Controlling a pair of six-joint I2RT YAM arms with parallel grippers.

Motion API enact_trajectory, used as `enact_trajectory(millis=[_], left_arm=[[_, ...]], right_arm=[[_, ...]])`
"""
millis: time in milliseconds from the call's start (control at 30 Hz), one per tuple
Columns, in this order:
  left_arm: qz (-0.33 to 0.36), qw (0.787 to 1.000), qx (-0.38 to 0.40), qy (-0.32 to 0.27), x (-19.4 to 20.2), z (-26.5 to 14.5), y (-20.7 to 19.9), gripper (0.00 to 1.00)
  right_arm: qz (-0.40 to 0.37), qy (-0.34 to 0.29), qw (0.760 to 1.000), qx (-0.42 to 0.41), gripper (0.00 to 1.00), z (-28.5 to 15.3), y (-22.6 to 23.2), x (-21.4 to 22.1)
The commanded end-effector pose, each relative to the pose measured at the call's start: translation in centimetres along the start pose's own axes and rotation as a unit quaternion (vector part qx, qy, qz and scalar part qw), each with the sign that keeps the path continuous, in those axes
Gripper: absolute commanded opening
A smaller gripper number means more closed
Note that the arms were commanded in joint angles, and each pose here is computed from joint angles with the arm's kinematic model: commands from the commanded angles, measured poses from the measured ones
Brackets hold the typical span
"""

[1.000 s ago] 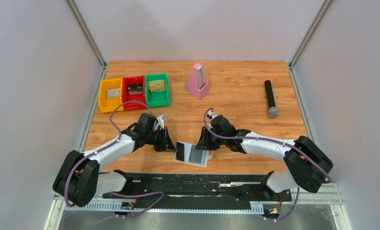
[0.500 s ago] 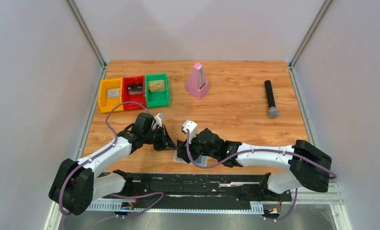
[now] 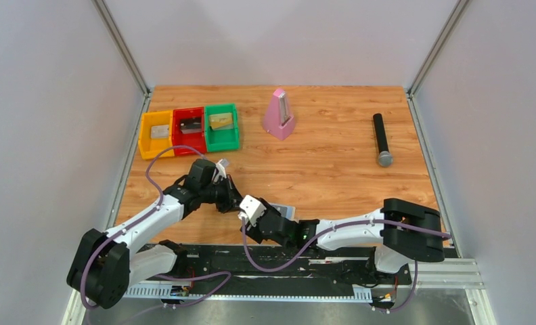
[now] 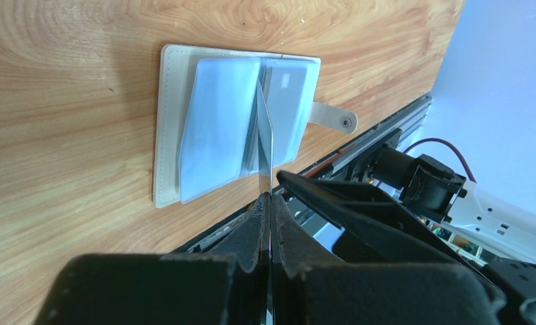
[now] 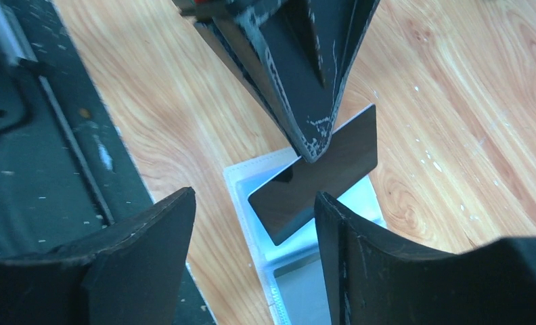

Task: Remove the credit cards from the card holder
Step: Remove the credit card from the card holder.

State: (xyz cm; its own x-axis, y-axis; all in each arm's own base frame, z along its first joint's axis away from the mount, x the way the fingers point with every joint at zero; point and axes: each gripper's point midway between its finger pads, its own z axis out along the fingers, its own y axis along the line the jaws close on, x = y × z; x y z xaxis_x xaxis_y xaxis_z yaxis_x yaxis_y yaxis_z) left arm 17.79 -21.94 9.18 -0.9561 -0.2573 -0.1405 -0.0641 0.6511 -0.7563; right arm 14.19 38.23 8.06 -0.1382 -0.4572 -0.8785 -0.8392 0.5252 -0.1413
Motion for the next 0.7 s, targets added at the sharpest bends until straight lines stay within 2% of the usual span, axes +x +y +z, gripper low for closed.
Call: enact_trajectory(millis=[0, 67, 100, 167, 200, 233, 267, 400, 433, 667], left_arm=[[-0.005, 1.000, 0.013, -0.022, -1.0, -0.7, -1.3, 0.00], [-0.008, 1.000, 0.014, -0.021, -0.9, -0.7, -1.4, 0.00], [-0.009, 1.000, 0.016, -0.023, -0.9, -0.8, -1.5, 0.00], [-0.010, 0.999, 0.016, -0.028, -1.0, -1.0, -1.6, 0.00], [-0.009, 0.999, 0.017, -0.030, -1.0, -1.1, -1.7, 0.00], [-0.005, 0.999, 0.021, -0.035, -1.2, -1.2, -1.9, 0.00], [-0.002, 0.999, 0.022, -0.037, -1.3, -1.4, -2.1, 0.00], [0.023, 0.998, 0.011, -0.050, -1.9, -2.0, -2.4, 0.13], [0.033, 0.998, 0.006, -0.057, -2.1, -2.3, -2.5, 0.21], [0.075, 0.994, -0.023, -0.082, -3.0, -3.8, -2.5, 0.33]], right_arm=[[-0.013, -0.017, 0.996, 0.087, 0.57, 0.7, -2.4, -1.6], [-0.009, -0.019, 0.995, 0.102, 0.48, 0.7, -2.9, -1.7], [-0.007, -0.021, 0.994, 0.106, 0.41, 0.6, -3.0, -1.8], [-0.002, -0.027, 0.994, 0.106, 0.23, 0.3, -3.1, -1.9], [0.001, -0.030, 0.994, 0.104, 0.10, 0.2, -3.1, -2.1], [0.002, -0.032, 0.994, 0.100, 0.03, 0.0, -3.0, -2.1], [0.013, -0.034, 0.995, 0.095, 0.00, -0.1, -2.8, -2.0], [0.050, -0.036, 0.995, 0.073, 0.00, -0.7, -2.5, -2.1], [0.061, -0.036, 0.995, 0.067, 0.00, -0.8, -2.5, -2.1], [0.109, -0.037, 0.993, 0.037, 0.00, -1.9, -3.0, -2.4]])
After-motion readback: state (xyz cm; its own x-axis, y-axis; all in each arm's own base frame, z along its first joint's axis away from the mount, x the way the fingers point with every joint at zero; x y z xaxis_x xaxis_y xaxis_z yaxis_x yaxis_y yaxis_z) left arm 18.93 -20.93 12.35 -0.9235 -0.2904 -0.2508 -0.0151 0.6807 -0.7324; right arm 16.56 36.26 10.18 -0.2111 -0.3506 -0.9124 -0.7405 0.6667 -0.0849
